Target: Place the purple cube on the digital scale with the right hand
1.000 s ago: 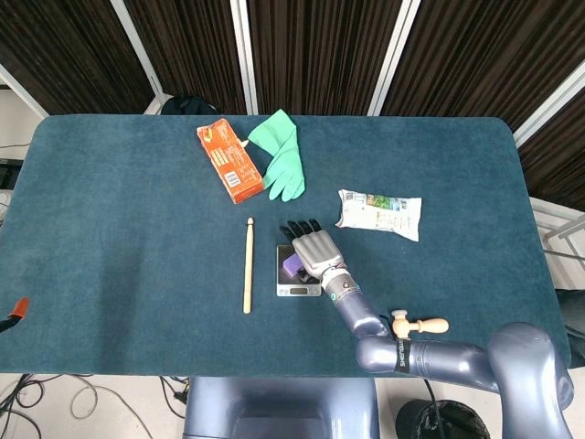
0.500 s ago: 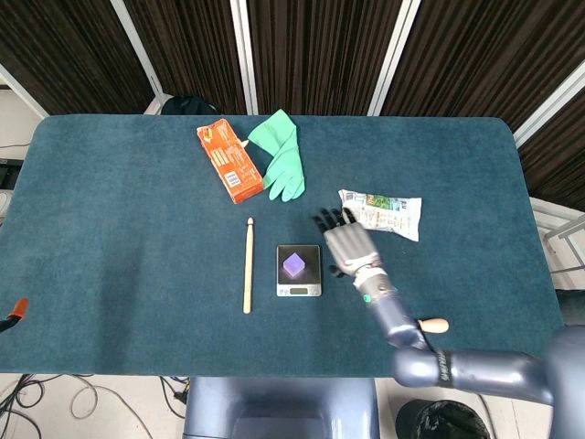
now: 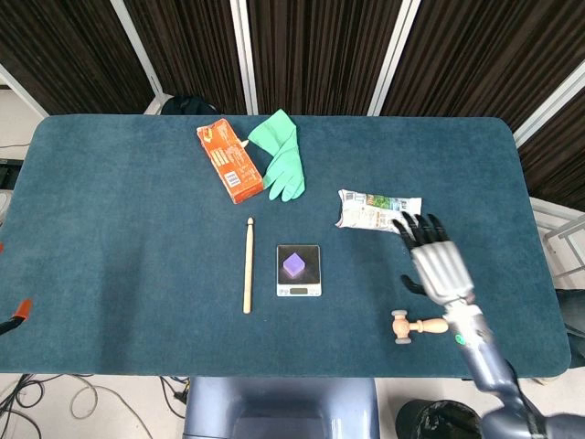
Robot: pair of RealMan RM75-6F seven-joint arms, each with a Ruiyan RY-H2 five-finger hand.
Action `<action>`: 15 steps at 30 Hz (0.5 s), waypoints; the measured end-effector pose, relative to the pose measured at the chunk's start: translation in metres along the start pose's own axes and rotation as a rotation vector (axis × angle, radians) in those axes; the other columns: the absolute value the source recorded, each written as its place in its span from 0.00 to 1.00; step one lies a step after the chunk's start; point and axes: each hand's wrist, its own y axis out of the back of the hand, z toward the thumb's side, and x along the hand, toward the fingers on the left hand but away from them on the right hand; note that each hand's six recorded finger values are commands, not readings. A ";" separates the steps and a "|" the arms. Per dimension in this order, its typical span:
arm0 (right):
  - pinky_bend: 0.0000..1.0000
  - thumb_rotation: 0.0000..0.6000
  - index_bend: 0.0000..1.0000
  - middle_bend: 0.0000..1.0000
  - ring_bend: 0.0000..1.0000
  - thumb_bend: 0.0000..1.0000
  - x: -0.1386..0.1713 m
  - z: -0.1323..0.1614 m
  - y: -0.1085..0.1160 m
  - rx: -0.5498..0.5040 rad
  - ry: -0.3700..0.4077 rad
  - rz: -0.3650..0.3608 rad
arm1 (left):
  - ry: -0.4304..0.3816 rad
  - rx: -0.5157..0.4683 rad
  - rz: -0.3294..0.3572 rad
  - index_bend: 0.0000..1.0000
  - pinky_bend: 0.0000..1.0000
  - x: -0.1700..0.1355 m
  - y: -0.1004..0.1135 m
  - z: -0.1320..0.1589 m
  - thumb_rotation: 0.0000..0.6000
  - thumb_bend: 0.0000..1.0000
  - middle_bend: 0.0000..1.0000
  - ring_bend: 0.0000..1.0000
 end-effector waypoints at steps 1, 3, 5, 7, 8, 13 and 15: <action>0.00 1.00 0.00 0.00 0.00 0.32 0.010 -0.009 0.001 0.006 -0.012 -0.022 | 0.001 0.001 -0.001 0.02 0.00 0.000 0.000 0.000 1.00 0.25 0.00 0.00; 0.00 1.00 0.00 0.00 0.00 0.32 0.035 -0.033 0.000 0.016 -0.050 -0.065 | 0.002 0.002 0.001 0.02 0.00 0.000 0.000 0.000 1.00 0.25 0.00 0.00; 0.00 1.00 0.00 0.00 0.00 0.32 0.057 -0.050 -0.002 0.024 -0.078 -0.092 | 0.004 0.003 0.005 0.02 0.00 0.001 0.001 -0.001 1.00 0.25 0.00 0.00; 0.00 1.00 0.00 0.00 0.00 0.32 0.081 -0.067 -0.005 0.035 -0.108 -0.109 | 0.009 0.003 0.009 0.02 0.00 0.001 0.001 -0.002 1.00 0.25 0.00 0.00; 0.00 1.00 0.00 0.00 0.00 0.32 0.089 -0.072 -0.007 0.041 -0.117 -0.112 | 0.012 0.004 0.010 0.02 0.00 0.001 0.002 -0.003 1.00 0.25 0.00 0.00; 0.00 1.00 0.00 0.00 0.00 0.32 0.116 -0.084 -0.011 0.043 -0.140 -0.132 | 0.014 0.009 0.016 0.02 0.00 0.001 0.002 -0.004 1.00 0.25 0.00 0.00; 0.00 1.00 0.00 0.00 0.00 0.33 0.118 -0.085 -0.008 0.052 -0.141 -0.147 | 0.013 0.008 0.020 0.02 0.00 0.001 0.003 -0.003 1.00 0.25 0.00 0.00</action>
